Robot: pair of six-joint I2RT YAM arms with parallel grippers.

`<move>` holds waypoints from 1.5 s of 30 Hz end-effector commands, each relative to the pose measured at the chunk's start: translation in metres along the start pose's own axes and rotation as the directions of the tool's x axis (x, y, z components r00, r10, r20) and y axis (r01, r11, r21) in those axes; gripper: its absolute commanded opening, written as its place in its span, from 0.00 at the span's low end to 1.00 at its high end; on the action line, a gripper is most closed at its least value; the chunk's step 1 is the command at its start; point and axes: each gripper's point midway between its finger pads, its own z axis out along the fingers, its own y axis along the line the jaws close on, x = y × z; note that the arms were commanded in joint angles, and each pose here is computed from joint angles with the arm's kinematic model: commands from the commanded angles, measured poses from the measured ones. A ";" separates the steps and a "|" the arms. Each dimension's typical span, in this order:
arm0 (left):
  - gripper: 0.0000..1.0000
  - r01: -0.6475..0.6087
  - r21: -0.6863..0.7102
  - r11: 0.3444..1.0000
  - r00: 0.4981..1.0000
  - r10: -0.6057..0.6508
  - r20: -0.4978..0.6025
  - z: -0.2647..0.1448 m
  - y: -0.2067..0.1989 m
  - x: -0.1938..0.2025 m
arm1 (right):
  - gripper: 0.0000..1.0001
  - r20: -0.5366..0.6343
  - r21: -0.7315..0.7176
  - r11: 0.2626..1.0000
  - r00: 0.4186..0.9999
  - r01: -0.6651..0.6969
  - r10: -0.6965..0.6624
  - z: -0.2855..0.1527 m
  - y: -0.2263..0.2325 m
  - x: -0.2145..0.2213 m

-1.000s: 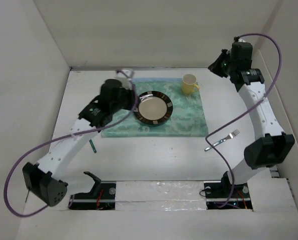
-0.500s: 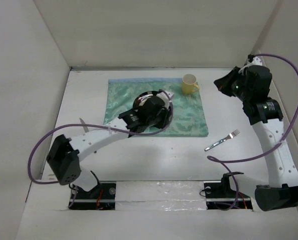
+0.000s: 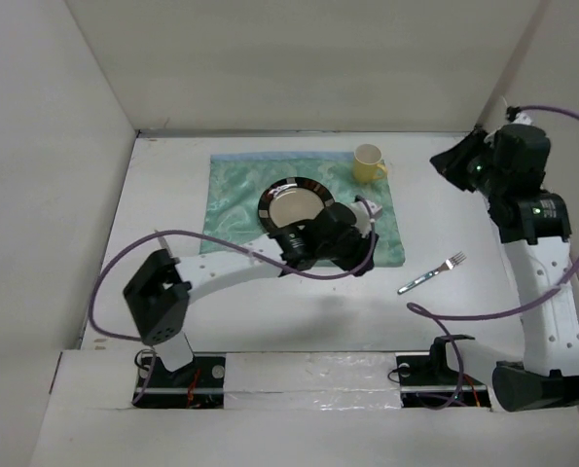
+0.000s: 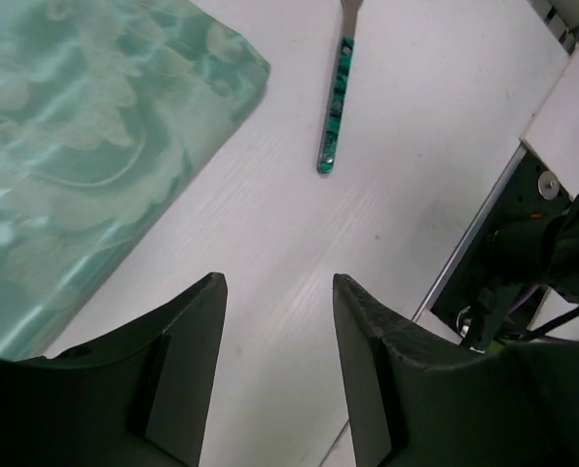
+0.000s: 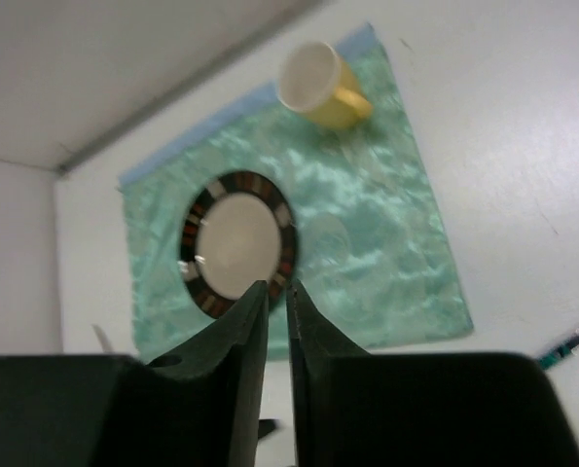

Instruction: Set the dinner table for one person

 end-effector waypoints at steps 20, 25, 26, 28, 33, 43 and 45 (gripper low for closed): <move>0.56 -0.137 0.041 0.990 0.990 0.138 -0.016 0.218 -0.076 -0.001 | 0.35 0.178 -0.512 0.854 0.984 0.089 0.004 -0.156 0.142 -0.071; 0.56 -0.142 0.012 0.990 0.988 0.143 -0.054 0.233 -0.063 0.021 | 0.35 0.162 -0.502 0.858 0.987 0.103 -0.024 -0.153 0.136 -0.061; 0.56 -0.145 0.016 0.989 0.987 0.146 -0.062 0.236 -0.062 0.025 | 0.35 0.150 -0.509 0.855 0.988 0.102 -0.029 -0.152 0.137 -0.057; 0.55 -0.150 0.020 0.988 0.983 0.151 -0.101 0.243 -0.058 0.042 | 0.34 0.141 -0.508 0.856 0.990 0.098 -0.030 -0.150 0.136 -0.054; 0.48 -0.184 0.061 0.981 0.965 0.192 -0.177 0.245 -0.065 0.078 | 0.34 0.150 -0.508 0.855 0.988 0.102 -0.029 -0.147 0.138 -0.057; 0.30 -0.278 -0.141 0.950 0.940 0.239 -0.245 0.238 -0.032 0.109 | 0.34 0.210 -0.505 0.855 0.978 0.118 -0.011 -0.157 0.139 -0.068; 0.27 -0.296 -0.177 0.939 0.930 0.241 -0.276 0.239 -0.020 0.120 | 0.34 0.228 -0.503 0.855 0.974 0.123 -0.006 -0.163 0.139 -0.071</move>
